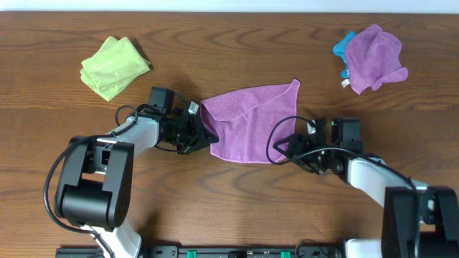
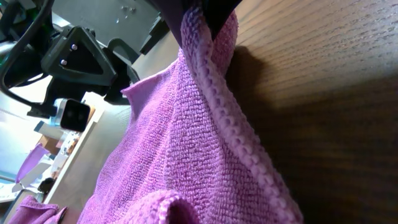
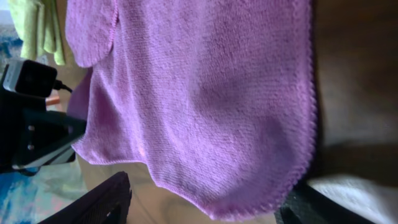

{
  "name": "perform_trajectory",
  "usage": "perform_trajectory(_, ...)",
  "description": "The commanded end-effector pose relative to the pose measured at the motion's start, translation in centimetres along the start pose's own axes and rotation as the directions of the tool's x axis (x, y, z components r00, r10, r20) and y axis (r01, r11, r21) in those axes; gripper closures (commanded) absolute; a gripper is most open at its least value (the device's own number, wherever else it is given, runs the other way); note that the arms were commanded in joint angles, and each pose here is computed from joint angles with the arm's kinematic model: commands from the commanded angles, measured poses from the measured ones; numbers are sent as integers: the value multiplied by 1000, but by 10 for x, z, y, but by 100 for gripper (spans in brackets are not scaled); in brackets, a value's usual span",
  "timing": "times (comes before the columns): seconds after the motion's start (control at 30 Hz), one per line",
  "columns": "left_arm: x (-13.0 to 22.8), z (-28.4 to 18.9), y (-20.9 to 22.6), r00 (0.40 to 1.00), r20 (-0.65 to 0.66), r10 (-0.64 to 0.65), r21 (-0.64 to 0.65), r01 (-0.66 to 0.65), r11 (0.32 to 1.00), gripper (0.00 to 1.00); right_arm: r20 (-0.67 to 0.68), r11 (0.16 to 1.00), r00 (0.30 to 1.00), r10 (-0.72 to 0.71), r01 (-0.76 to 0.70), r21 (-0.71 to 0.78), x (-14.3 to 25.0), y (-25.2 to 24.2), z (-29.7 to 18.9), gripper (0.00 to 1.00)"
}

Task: Fold the cloth
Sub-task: 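Grasp the left and right edges of the purple cloth with both grippers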

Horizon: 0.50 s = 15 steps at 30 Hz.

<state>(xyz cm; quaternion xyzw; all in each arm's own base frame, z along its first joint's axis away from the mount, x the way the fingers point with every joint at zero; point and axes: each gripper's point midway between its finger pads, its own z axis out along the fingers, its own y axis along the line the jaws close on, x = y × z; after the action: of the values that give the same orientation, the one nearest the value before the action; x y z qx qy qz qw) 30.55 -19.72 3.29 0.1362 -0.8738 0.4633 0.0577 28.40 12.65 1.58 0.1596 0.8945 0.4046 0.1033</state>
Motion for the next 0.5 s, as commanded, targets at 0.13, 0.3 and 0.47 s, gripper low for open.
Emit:
perform_trajectory(0.13, 4, 2, -1, 1000, -24, -7, 18, 8, 1000, 94, 28, 989, 999, 40, -44, 138, -3, -47, 23, 51)
perform_trajectory(0.3, 4, 2, -1, 1000, -24, -7, 18, 8, 1000, 94, 55, 988, 998, 22, -31, 153, -10, -51, 24, 89)
perform_trajectory(0.47, 4, 2, -1, 1000, -22, -6, 19, 6, 1000, 94, 43, 992, 999, -23, 18, 121, -11, -43, 25, 99)
